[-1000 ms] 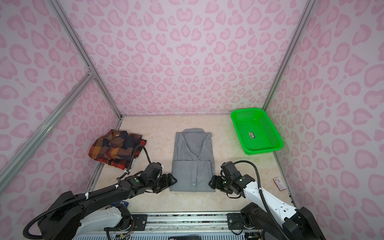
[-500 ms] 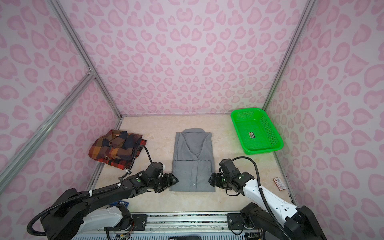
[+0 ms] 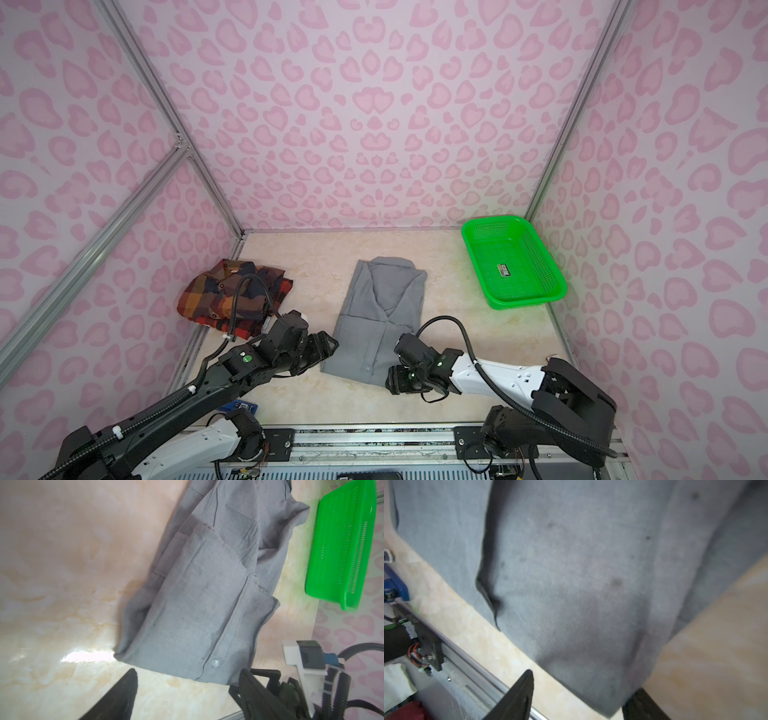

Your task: Fold and stack the long sleeve shirts

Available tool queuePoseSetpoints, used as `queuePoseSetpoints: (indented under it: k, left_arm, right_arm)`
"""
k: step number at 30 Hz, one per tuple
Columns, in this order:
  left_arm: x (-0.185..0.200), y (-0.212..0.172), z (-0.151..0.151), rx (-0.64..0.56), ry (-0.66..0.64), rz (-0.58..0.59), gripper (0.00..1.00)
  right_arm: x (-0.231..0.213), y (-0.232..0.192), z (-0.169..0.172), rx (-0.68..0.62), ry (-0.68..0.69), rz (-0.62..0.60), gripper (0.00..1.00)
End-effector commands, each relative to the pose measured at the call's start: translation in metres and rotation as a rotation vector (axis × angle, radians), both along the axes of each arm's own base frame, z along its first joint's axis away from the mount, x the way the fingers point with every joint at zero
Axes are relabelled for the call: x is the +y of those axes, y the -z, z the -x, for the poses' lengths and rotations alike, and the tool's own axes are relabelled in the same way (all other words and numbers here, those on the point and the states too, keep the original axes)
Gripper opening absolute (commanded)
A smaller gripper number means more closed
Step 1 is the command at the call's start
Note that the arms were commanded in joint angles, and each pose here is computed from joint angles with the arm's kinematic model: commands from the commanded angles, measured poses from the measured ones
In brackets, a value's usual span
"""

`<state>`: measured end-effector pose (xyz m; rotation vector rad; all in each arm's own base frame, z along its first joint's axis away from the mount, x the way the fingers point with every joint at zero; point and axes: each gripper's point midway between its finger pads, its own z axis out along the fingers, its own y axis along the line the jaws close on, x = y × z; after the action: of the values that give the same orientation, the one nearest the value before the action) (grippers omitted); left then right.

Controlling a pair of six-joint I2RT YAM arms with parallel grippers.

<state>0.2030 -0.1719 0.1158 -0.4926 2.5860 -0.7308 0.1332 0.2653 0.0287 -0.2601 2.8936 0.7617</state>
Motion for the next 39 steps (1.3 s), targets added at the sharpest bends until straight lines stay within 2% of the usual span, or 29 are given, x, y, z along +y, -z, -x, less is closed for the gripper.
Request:
queuePoseSetpoints:
  k: [1, 4, 7, 11, 15, 18, 22, 27, 30, 33, 34, 39]
  left_arm:
    - [0.021, -0.003, 0.006, 0.020, -0.041, -0.065, 0.79]
    - [0.033, 0.001, 0.014, 0.043, -0.076, -0.092, 0.79]
    - [0.040, 0.015, 0.023, 0.096, -0.110, -0.101, 0.79]
    - [0.038, 0.024, 0.021, 0.106, -0.136, -0.079, 0.78]
    - [0.029, 0.018, 0.000, 0.071, -0.135, -0.104, 0.78]
    - [0.007, 0.012, -0.026, 0.036, -0.103, -0.087, 0.78]
    - [-0.017, 0.020, -0.057, 0.056, -0.062, -0.108, 0.78]
    - [-0.026, 0.065, -0.062, 0.156, -0.040, -0.137, 0.77]
    - [-0.021, 0.090, -0.053, 0.207, -0.044, -0.146, 0.77]
    - [-0.016, 0.100, -0.047, 0.228, -0.040, -0.169, 0.77]
    - [-0.015, 0.100, -0.046, 0.224, -0.034, -0.174, 0.77]
    - [-0.011, 0.083, -0.051, 0.176, -0.009, -0.197, 0.77]
  right_arm:
    - [0.048, -0.013, 0.001, -0.030, -0.081, -0.089, 0.65]
    - [0.089, -0.020, 0.006, -0.036, -0.205, -0.106, 0.66]
    - [0.106, -0.027, 0.005, -0.020, -0.235, -0.114, 0.66]
    - [0.095, -0.050, 0.001, -0.037, -0.216, -0.126, 0.68]
    - [0.065, -0.086, -0.015, -0.094, -0.180, -0.122, 0.70]
    - [0.036, -0.103, -0.060, -0.183, -0.075, -0.108, 0.68]
    - [0.015, -0.120, -0.128, -0.202, 0.027, -0.161, 0.67]
    - [0.001, -0.142, -0.206, -0.274, 0.094, -0.170, 0.67]
    - [-0.012, -0.130, -0.252, -0.245, 0.161, -0.155, 0.65]
    - [-0.021, -0.112, -0.289, -0.280, 0.169, -0.046, 0.65]
    - [-0.018, -0.114, -0.304, -0.300, 0.156, -0.033, 0.65]
    - [-0.025, -0.069, -0.344, -0.270, 0.206, -0.005, 0.64]
